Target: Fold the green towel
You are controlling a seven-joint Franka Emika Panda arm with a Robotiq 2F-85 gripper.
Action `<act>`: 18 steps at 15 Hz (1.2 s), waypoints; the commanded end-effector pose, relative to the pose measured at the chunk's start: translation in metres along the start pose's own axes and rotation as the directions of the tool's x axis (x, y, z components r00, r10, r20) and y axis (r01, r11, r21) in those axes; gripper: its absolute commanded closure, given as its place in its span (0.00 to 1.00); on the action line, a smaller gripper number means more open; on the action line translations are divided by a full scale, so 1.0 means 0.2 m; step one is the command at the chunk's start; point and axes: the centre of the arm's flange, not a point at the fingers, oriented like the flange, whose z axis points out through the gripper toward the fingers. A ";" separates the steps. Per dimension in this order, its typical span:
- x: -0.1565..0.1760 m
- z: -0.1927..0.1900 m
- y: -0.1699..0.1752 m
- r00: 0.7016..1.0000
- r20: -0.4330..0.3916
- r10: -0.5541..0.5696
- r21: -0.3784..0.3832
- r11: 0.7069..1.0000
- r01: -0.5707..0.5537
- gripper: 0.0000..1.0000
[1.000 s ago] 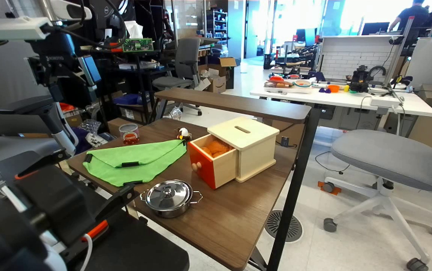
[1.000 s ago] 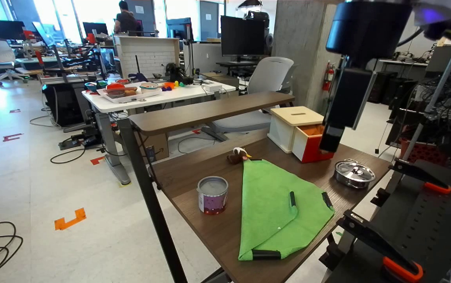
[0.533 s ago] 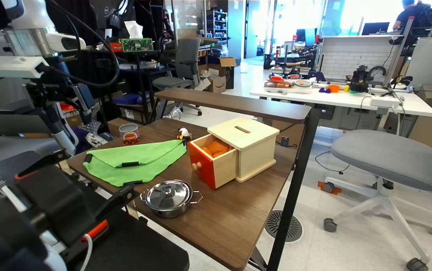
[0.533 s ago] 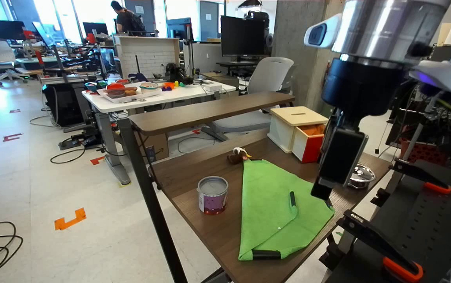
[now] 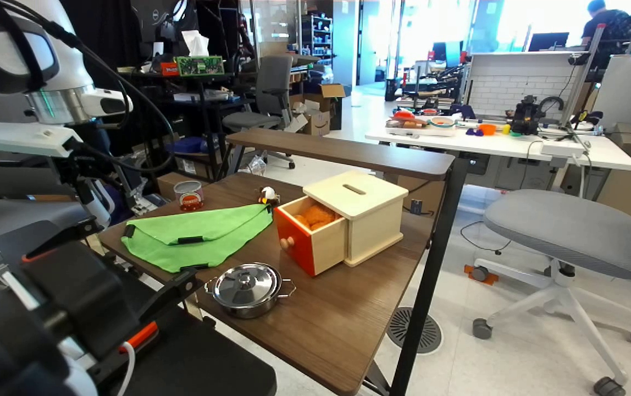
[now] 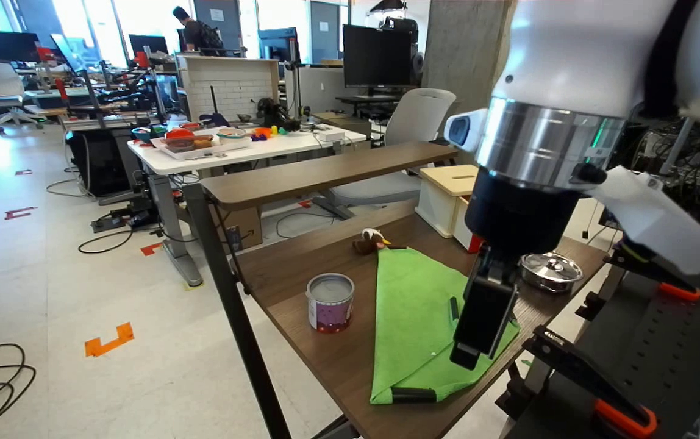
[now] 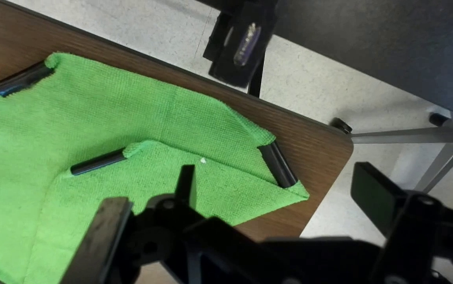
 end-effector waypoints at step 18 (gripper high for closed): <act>0.34 0.50 -0.22 0.999 0.013 0.052 -0.007 0.999 -0.052 0.69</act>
